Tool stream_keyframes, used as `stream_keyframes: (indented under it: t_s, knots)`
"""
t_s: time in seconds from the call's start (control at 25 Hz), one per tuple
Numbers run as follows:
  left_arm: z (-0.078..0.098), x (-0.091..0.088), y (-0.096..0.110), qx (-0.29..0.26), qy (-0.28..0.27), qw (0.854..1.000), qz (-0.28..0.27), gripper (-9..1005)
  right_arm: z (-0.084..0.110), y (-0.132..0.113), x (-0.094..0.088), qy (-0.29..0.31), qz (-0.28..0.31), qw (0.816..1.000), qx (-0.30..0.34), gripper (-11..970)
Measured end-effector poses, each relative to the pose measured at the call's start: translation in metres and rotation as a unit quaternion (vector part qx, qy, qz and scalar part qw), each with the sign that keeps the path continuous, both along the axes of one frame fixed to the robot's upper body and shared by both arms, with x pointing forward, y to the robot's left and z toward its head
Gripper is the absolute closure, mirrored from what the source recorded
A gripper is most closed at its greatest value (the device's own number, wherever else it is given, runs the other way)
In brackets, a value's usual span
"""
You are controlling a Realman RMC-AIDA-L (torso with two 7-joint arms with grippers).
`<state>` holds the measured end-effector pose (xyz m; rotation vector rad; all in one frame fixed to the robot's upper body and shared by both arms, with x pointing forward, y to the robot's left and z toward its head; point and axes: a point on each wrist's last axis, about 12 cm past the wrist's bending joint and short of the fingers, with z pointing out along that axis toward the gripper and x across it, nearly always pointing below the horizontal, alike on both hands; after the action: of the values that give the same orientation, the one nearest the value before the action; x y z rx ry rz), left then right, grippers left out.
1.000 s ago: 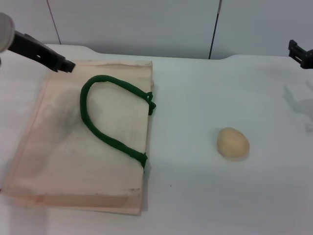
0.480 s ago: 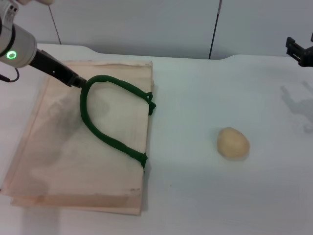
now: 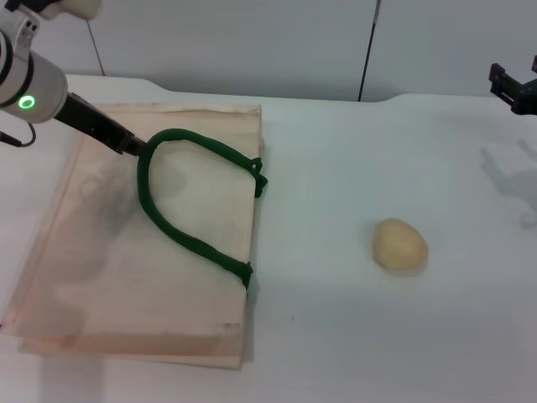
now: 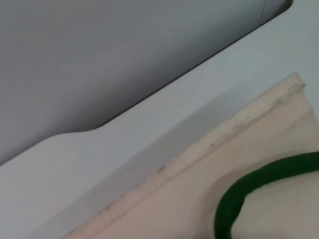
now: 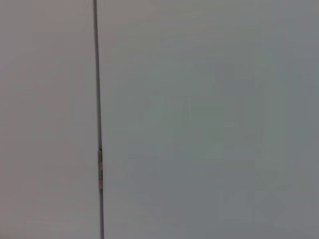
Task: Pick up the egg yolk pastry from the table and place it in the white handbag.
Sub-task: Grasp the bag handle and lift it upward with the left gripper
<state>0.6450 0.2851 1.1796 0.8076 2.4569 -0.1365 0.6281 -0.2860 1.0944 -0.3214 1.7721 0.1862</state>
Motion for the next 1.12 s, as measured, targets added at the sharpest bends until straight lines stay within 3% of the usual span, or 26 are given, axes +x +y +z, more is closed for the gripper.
stream_keyframes:
  t_s: [1.12]
  knots:
    - [-0.023,0.012,-0.015,0.011,-0.011,1.0,-0.007,642,0.003,0.003,0.001,-0.005,0.006,1.0,0.002,260]
